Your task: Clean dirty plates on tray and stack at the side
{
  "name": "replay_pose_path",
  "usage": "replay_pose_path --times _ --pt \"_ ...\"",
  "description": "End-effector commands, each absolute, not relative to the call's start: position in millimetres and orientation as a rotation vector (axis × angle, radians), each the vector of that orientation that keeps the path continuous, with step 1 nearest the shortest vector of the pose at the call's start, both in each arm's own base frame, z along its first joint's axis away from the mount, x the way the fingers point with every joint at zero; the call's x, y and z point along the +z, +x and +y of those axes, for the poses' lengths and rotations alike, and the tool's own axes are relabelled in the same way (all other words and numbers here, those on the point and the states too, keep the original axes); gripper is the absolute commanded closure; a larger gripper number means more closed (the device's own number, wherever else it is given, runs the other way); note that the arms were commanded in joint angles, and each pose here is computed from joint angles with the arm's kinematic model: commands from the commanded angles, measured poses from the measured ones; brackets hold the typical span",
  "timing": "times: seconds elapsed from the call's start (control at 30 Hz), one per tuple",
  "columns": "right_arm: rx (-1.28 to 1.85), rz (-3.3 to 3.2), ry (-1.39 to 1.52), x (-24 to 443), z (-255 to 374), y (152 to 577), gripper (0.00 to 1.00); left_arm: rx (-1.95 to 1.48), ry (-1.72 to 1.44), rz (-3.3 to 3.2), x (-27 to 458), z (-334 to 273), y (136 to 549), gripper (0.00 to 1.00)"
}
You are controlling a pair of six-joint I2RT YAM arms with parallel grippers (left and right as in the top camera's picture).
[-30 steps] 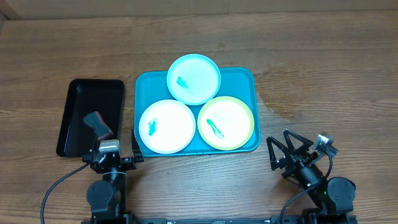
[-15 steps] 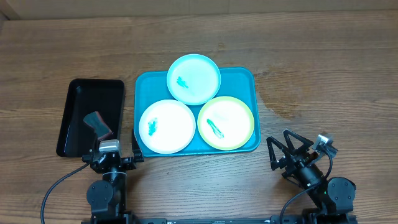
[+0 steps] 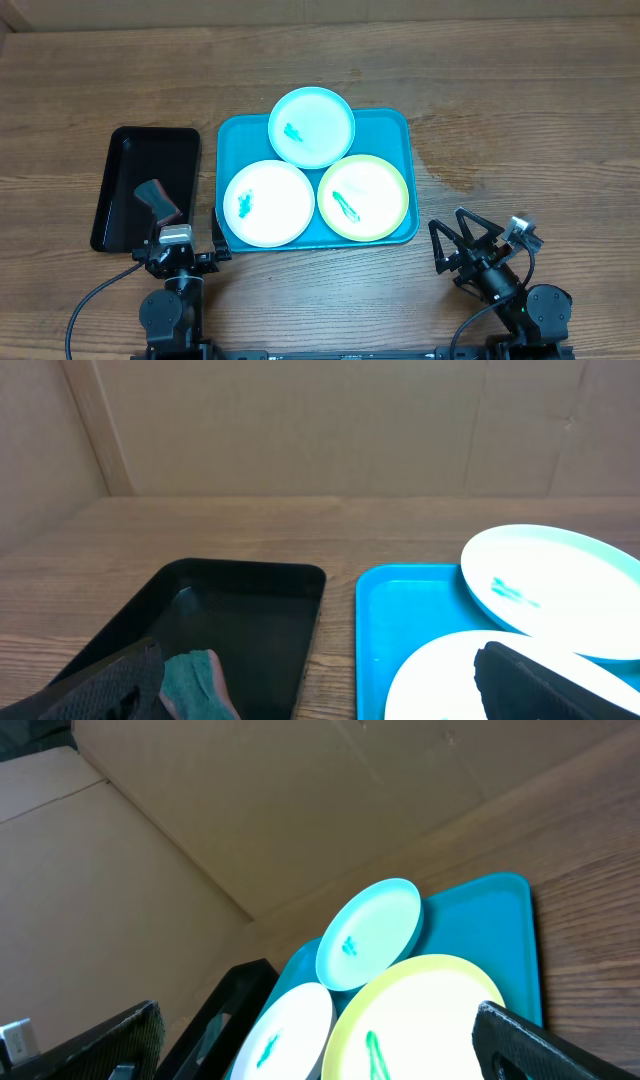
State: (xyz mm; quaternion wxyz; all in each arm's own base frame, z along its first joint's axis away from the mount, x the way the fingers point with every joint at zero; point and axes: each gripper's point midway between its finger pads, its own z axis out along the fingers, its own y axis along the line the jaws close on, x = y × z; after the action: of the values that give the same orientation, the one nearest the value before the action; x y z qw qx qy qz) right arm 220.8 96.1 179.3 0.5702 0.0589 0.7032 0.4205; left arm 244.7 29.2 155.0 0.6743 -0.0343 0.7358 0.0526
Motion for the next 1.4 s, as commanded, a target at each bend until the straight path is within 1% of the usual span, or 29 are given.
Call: replay_pose_path --times 0.0,0.47,0.6,0.9,1.07,1.1,1.2,1.27,1.37 --pt "0.982 1.65 0.144 176 95 222 0.0 0.128 -0.062 1.651 155 29 245 0.0" --pt "0.986 1.65 0.144 177 96 221 0.0 0.128 -0.062 1.651 155 29 245 0.0" --pt "1.177 1.69 0.143 177 114 209 0.0 0.128 -0.062 1.651 155 29 245 0.0" --pt "1.342 1.707 0.315 178 116 207 0.0 0.128 -0.062 1.651 155 29 245 0.01" --pt "1.434 1.746 0.259 178 128 196 0.0 0.125 -0.063 1.649 156 29 245 0.0" --pt "1.444 1.75 0.246 178 130 194 0.0 0.088 -0.06 1.64 158 24 245 0.0" --pt "1.424 1.732 0.195 182 131 193 0.0 -0.212 -0.032 1.624 163 -12 245 0.0" --pt "1.405 1.684 0.146 192 131 193 0.0 -0.33 -0.011 1.557 181 -26 243 0.0" --pt "1.394 1.592 0.081 213 130 190 0.0 -0.547 0.093 1.391 225 -57 228 0.0"
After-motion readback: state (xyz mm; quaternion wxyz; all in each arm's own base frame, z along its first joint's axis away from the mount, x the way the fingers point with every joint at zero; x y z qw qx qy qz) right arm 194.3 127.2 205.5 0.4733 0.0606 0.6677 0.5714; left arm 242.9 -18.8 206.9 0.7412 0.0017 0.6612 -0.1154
